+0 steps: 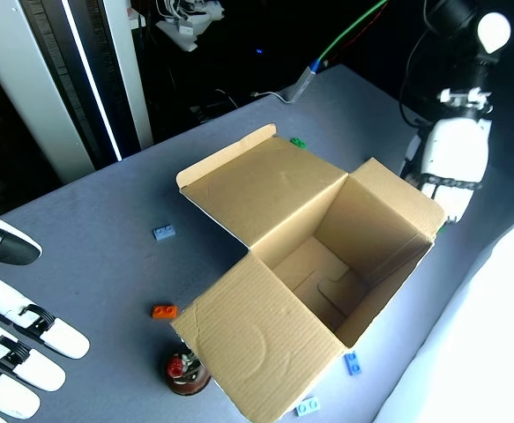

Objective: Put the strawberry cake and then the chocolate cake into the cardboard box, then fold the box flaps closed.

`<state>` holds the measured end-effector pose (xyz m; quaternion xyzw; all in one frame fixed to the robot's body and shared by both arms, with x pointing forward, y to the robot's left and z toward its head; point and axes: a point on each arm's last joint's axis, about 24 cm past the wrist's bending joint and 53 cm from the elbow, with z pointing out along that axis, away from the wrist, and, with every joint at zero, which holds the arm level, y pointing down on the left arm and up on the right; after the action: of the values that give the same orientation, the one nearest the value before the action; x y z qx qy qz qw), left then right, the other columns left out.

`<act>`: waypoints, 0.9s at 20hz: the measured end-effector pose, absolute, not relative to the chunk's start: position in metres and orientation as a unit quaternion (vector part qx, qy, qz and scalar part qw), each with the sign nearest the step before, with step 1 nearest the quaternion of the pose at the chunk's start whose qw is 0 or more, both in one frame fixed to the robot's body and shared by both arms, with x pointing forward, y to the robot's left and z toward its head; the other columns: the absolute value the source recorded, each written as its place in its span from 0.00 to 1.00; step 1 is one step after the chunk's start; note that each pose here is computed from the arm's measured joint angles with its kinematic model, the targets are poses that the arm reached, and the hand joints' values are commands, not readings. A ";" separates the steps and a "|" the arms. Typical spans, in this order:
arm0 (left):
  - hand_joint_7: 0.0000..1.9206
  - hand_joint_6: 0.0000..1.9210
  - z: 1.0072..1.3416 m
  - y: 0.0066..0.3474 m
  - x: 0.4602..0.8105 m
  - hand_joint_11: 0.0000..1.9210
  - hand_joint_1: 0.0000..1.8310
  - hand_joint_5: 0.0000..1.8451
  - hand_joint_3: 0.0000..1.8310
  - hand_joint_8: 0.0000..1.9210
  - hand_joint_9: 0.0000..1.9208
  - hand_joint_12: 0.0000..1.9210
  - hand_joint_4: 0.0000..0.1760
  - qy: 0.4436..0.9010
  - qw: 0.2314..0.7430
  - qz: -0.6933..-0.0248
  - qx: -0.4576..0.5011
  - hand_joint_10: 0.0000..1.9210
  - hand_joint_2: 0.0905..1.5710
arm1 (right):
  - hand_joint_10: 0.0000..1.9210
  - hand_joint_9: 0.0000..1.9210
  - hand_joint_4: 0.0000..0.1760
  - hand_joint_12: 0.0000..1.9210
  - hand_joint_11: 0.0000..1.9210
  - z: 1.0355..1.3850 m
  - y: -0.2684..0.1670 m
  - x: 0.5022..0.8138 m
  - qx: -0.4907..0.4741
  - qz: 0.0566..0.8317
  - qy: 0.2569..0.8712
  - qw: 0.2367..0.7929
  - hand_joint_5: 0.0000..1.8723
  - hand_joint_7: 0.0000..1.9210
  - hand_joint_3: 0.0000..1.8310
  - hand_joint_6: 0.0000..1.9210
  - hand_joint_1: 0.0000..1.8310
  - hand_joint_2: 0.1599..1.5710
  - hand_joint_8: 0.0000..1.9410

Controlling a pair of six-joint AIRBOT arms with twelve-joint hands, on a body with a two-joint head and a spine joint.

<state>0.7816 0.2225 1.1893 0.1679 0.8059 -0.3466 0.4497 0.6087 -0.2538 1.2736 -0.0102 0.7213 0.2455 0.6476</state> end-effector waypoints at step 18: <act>0.28 0.78 1.281 0.196 0.749 0.16 0.59 0.33 0.00 0.92 0.18 1.00 0.00 0.752 0.479 -0.381 0.246 0.99 0.85 | 0.00 0.07 0.00 0.22 0.00 1.274 -0.254 0.609 -0.014 0.242 0.721 0.649 0.04 0.06 0.00 0.00 0.11 0.62 0.00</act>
<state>0.7487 0.1962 1.2814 0.2457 0.7518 -0.3811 0.4788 0.6087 -0.2538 1.2736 -0.0143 0.7212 0.2417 0.6490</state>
